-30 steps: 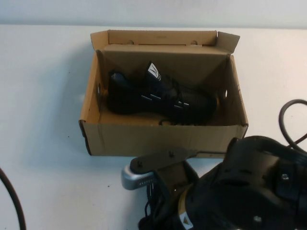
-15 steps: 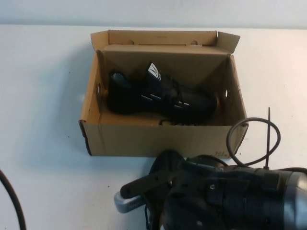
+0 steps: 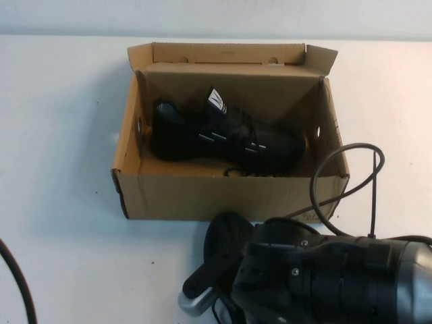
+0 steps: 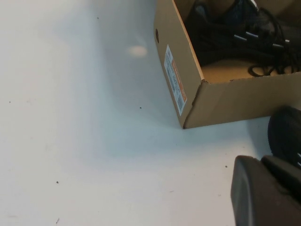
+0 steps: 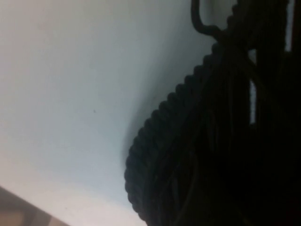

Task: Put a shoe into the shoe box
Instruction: Pick up the shoe from the table

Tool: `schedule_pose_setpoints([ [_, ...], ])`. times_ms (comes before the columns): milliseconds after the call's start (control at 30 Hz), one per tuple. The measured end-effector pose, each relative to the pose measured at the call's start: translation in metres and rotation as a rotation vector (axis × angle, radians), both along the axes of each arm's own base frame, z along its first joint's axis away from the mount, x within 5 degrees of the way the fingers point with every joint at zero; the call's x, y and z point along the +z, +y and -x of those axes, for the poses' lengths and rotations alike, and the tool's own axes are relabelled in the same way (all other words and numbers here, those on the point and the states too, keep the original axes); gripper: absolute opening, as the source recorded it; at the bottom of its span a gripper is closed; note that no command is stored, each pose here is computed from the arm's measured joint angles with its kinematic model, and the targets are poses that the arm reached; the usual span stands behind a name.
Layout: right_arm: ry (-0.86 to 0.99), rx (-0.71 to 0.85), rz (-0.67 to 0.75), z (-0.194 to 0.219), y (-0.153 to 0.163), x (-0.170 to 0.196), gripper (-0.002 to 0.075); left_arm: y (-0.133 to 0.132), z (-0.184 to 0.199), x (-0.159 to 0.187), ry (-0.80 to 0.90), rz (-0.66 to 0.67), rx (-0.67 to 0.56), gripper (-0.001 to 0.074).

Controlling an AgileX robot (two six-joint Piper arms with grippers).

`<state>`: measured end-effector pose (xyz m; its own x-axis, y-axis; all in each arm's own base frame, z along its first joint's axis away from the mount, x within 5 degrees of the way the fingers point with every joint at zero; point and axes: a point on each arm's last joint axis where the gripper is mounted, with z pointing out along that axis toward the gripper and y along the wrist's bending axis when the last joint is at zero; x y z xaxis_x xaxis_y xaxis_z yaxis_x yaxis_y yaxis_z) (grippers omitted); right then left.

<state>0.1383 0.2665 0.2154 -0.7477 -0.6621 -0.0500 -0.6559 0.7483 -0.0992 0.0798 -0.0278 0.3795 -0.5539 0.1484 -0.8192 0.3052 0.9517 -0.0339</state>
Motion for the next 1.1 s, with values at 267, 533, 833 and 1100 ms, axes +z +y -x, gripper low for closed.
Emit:
schedule_pose_setpoints([
  [267,-0.039,-0.071,-0.16,-0.004,0.014,0.001,0.0202,0.0,0.0,0.0,0.007,0.003,-0.002,-0.0002],
  [533,-0.046,-0.052,-0.176,-0.005,0.017,-0.002,0.0016,-0.001,0.001,-0.001,0.016,0.011,-0.007,-0.0002],
  [833,-0.076,0.081,-0.248,0.002,0.006,0.031,-0.0006,-0.002,0.002,-0.002,0.034,0.02,-0.013,-0.0002],
  [1100,-0.113,0.269,-0.39,0.022,-0.02,0.085,-0.0006,-0.004,0.002,-0.002,0.056,0.075,0.008,-0.0002],
])
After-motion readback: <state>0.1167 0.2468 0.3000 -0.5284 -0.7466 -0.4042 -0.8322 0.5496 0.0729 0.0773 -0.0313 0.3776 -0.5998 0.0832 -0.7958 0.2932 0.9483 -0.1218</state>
